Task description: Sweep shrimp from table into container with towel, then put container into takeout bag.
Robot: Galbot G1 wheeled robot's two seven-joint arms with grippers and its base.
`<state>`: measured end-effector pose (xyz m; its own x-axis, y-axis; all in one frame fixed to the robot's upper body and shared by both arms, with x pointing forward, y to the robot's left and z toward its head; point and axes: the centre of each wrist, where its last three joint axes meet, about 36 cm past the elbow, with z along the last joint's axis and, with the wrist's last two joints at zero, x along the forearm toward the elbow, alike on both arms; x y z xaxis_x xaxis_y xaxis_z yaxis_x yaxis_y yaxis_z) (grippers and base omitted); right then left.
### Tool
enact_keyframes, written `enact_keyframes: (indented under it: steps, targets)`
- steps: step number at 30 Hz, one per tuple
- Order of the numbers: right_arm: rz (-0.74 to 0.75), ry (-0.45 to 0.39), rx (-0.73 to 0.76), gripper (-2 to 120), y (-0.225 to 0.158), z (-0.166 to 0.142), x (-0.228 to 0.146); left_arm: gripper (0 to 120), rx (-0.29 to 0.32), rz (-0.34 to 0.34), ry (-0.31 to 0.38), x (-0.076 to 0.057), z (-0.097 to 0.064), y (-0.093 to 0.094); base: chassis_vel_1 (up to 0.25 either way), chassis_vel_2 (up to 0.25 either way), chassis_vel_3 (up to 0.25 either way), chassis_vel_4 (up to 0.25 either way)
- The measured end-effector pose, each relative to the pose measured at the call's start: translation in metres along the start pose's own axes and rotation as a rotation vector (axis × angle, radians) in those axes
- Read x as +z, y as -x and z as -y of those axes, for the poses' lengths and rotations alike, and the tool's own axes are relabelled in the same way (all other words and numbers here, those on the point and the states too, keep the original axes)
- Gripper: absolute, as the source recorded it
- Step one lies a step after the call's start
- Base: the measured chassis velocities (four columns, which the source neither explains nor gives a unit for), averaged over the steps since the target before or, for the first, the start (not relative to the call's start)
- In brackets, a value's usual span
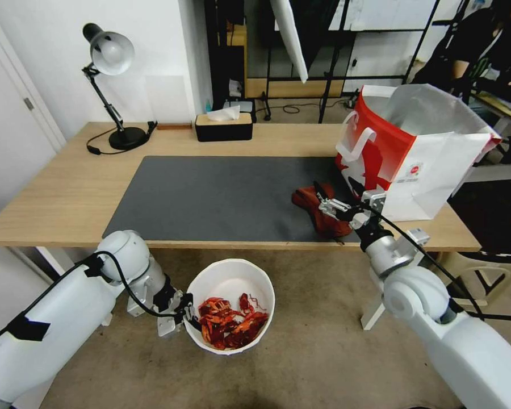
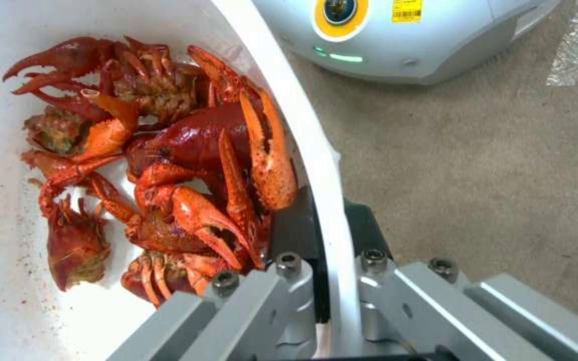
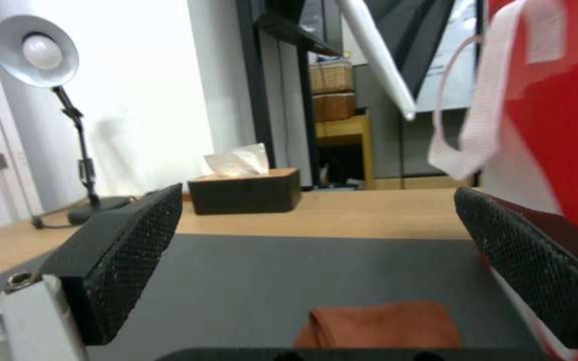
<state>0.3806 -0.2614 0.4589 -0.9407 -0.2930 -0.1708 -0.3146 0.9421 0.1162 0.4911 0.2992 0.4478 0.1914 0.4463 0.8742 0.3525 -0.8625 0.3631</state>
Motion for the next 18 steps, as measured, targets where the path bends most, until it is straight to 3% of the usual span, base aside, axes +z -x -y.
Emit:
enact_keyframes:
  steps: [10,18]
  targets:
    - [0.027,-0.09,0.086,100,-0.051,-0.019,0.008,0,-0.009,-0.003,-0.009,-0.001,0.005,-0.006,0.0,0.0,0.0,0.0]
    - [0.039,-0.145,0.189,100,-0.094,-0.022,0.043,0,-0.01,0.004,-0.01,-0.002,0.006,-0.003,0.0,0.0,0.0,0.0]
